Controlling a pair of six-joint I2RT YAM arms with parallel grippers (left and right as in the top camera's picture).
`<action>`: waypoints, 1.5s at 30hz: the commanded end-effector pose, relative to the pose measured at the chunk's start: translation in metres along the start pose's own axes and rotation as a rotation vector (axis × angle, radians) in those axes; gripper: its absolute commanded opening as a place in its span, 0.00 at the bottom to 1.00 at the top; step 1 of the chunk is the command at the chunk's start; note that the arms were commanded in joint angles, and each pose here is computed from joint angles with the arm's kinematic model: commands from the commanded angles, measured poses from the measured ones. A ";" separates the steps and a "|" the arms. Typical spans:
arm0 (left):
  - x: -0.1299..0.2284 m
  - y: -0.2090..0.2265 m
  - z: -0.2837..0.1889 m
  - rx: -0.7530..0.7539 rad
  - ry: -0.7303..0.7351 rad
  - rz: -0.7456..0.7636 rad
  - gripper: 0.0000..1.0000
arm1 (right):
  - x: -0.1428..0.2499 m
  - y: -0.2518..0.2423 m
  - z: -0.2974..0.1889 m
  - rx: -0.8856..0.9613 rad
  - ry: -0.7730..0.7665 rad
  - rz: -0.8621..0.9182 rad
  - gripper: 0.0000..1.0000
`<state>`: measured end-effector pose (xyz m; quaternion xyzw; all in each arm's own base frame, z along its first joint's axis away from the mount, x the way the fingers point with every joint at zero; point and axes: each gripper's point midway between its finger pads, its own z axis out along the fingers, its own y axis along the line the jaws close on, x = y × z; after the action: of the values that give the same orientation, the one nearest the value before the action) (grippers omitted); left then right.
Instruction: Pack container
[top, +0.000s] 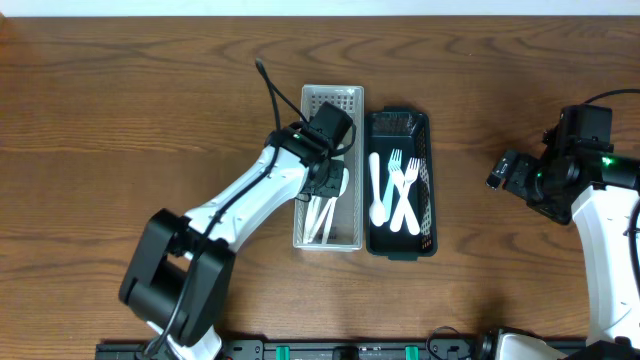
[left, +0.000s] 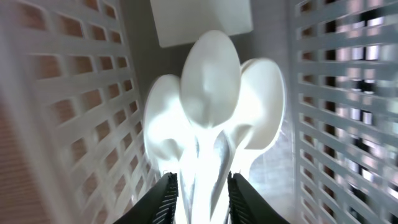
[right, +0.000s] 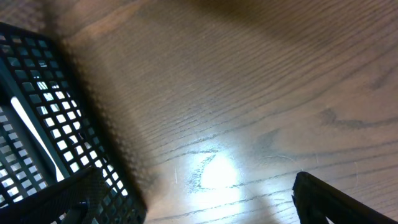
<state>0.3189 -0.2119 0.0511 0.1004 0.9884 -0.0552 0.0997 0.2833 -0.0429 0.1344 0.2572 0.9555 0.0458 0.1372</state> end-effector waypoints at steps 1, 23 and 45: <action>-0.002 0.002 0.001 -0.015 -0.006 0.008 0.31 | -0.001 -0.002 -0.003 -0.001 -0.008 -0.011 0.99; -0.016 0.127 -0.179 -0.260 -0.421 -0.218 0.70 | 0.018 0.047 -0.043 0.000 -0.178 -0.285 0.99; 0.000 0.252 -0.206 -0.354 -0.483 -0.577 0.98 | -0.081 0.095 -0.072 -0.023 -0.624 -0.414 0.99</action>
<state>0.3360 0.0602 0.2353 -0.2200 0.9130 0.0668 0.3371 0.3762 0.0041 0.2441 0.0810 0.8927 -0.0100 0.4432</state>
